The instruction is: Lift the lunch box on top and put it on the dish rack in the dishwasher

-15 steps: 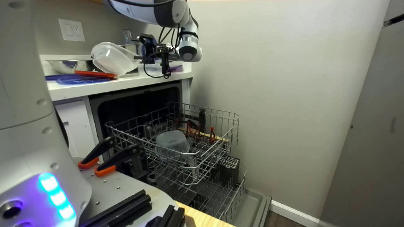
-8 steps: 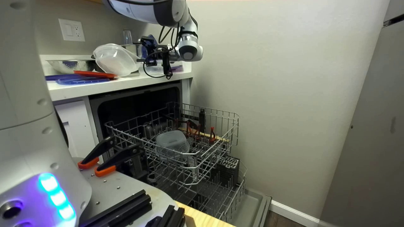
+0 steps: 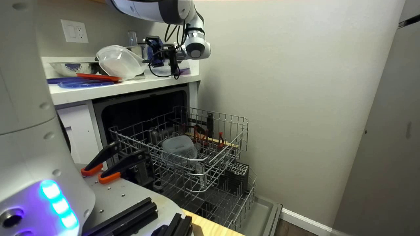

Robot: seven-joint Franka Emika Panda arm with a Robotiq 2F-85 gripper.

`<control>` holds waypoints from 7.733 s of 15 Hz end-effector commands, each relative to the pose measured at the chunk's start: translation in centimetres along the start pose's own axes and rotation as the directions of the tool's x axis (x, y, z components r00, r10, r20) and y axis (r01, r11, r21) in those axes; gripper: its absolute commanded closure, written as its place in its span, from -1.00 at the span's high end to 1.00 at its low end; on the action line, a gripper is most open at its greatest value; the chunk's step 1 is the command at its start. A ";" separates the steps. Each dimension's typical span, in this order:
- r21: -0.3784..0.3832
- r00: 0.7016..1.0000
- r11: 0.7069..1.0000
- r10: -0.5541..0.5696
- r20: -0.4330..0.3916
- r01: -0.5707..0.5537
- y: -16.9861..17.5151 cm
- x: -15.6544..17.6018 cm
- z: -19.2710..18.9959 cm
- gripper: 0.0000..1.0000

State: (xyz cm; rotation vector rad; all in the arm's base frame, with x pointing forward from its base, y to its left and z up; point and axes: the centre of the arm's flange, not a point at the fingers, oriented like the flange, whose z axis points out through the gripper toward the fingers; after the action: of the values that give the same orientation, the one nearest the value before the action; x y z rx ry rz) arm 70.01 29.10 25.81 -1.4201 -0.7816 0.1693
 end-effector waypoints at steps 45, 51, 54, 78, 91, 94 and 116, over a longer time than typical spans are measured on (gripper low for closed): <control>-0.525 0.671 0.507 0.719 -0.179 -0.684 -8.5 7.1 2.0 1.00; -0.477 0.659 0.540 0.743 -0.117 -0.694 -5.5 6.3 3.6 1.00; -0.467 0.659 0.547 0.744 -0.110 -0.695 -5.0 6.2 3.9 1.00; -0.452 0.677 0.576 0.731 -0.088 -0.681 -4.7 6.6 4.3 -1.00; -0.459 0.752 0.632 0.645 -0.136 -0.625 -9.6 6.6 2.3 -0.96; -0.468 0.785 0.655 0.599 -0.157 -0.593 -12.1 6.9 1.1 -0.96; -0.734 0.706 0.323 0.647 -0.289 -0.597 -23.9 7.1 -2.5 -0.96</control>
State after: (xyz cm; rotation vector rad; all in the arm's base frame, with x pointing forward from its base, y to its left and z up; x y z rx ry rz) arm 68.71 27.01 49.25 -2.4798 -0.3115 0.4398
